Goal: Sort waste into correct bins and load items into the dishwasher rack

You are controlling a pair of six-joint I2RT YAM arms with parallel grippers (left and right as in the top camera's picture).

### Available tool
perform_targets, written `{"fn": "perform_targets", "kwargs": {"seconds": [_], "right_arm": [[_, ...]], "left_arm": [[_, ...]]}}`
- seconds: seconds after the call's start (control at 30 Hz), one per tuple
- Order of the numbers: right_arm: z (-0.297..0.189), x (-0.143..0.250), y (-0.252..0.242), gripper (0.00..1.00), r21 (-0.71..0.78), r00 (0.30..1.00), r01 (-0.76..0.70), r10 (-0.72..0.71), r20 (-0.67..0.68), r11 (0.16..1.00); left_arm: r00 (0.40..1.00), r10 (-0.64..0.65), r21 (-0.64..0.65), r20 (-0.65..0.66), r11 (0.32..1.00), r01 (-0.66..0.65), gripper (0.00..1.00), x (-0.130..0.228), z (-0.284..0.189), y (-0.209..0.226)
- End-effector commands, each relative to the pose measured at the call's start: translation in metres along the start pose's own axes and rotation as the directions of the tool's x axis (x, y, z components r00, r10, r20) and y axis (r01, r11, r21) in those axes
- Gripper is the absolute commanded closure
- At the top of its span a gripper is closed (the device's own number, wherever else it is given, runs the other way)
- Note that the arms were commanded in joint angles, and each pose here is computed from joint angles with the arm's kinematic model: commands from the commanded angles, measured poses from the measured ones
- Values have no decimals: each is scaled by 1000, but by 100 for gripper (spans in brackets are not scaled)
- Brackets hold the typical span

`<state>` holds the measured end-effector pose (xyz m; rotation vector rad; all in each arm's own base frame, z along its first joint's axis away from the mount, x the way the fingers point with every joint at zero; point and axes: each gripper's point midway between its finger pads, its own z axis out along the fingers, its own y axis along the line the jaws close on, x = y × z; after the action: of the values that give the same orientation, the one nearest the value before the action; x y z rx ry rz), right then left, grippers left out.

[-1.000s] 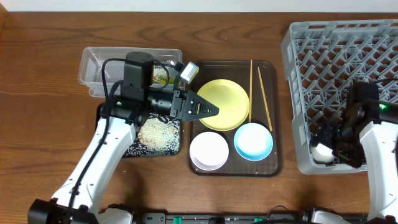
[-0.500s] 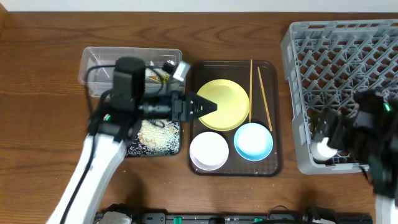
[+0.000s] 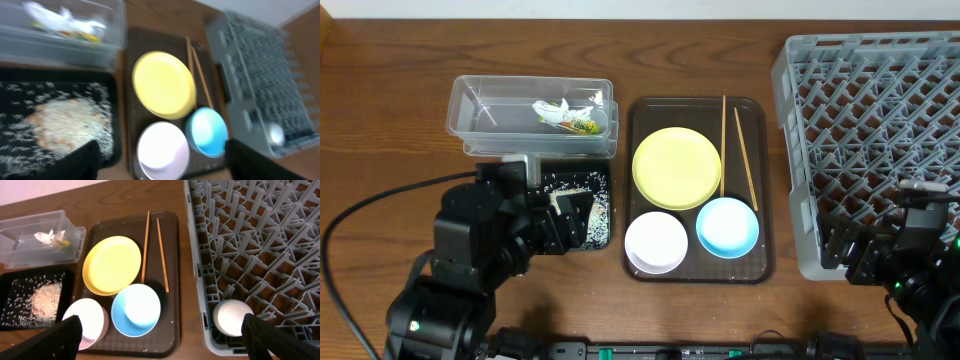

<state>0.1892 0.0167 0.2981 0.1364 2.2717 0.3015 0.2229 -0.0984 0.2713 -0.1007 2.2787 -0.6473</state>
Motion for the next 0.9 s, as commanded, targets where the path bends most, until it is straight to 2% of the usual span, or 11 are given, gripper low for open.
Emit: {"fn": "perform_targets", "kwargs": {"seconds": [0.0,0.7,0.87], "right_arm": [[-1,-2,0,1,-1,1000,8,-8,6,1000],[-1,-1,0,1,0,1000,7,-7,4,1000],[-1,-1,0,1,0,1000,7,-7,4,1000]], "left_arm": [[998,34,-89,62,996,-28,16,-11,-6,14],[998,30,-95,50,995,-26,8,-10,-4,15],[988,70,-170,135,984,-47,8,-17,-19,27]]}}
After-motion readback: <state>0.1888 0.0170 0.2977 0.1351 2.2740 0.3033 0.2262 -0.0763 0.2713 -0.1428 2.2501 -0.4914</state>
